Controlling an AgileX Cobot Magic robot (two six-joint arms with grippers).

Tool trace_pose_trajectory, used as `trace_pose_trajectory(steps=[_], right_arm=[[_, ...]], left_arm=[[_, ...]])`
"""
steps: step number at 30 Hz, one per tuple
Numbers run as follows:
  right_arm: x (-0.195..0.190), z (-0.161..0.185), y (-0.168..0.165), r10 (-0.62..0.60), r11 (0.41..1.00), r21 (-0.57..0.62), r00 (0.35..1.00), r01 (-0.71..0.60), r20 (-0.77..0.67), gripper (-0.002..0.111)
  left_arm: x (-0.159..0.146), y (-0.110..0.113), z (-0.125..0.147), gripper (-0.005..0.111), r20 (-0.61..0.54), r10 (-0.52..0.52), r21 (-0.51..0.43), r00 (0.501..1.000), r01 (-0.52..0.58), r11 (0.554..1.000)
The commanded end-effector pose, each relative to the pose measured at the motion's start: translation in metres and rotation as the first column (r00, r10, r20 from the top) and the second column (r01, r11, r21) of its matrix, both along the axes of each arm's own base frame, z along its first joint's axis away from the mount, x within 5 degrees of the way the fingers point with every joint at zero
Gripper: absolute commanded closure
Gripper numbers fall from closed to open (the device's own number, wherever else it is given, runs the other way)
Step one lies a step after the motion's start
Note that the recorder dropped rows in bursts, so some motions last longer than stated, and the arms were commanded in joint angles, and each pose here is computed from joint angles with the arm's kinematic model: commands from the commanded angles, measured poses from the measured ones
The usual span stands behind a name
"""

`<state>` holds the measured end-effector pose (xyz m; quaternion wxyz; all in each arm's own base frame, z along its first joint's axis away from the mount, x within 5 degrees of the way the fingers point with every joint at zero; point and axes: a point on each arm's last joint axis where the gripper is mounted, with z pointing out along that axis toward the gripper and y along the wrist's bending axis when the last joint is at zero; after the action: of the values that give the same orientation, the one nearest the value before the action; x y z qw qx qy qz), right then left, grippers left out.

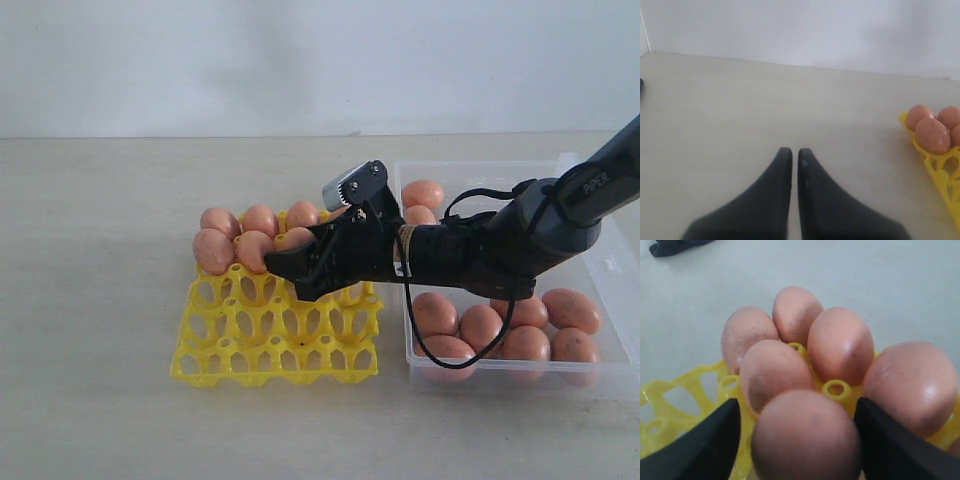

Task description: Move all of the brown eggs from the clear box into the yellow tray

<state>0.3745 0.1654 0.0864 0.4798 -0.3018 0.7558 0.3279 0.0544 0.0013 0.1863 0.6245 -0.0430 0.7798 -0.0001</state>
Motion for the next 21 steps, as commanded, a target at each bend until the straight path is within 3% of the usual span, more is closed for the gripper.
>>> trace_pose_trajectory(steps=[1, 21], right_arm=[[0.001, 0.002, 0.0, 0.01, 1.0, -0.003, 1.0, -0.01, 0.015, 0.048], [0.001, 0.017, 0.002, 0.012, 0.999, 0.05, 0.998, -0.015, 0.058, 0.048]], left_arm=[[0.0, 0.0, -0.001, 0.103, 0.001, 0.002, 0.003, 1.0, -0.002, 1.0], [0.0, 0.0, -0.001, 0.103, 0.001, 0.002, 0.003, 1.0, -0.002, 1.0]])
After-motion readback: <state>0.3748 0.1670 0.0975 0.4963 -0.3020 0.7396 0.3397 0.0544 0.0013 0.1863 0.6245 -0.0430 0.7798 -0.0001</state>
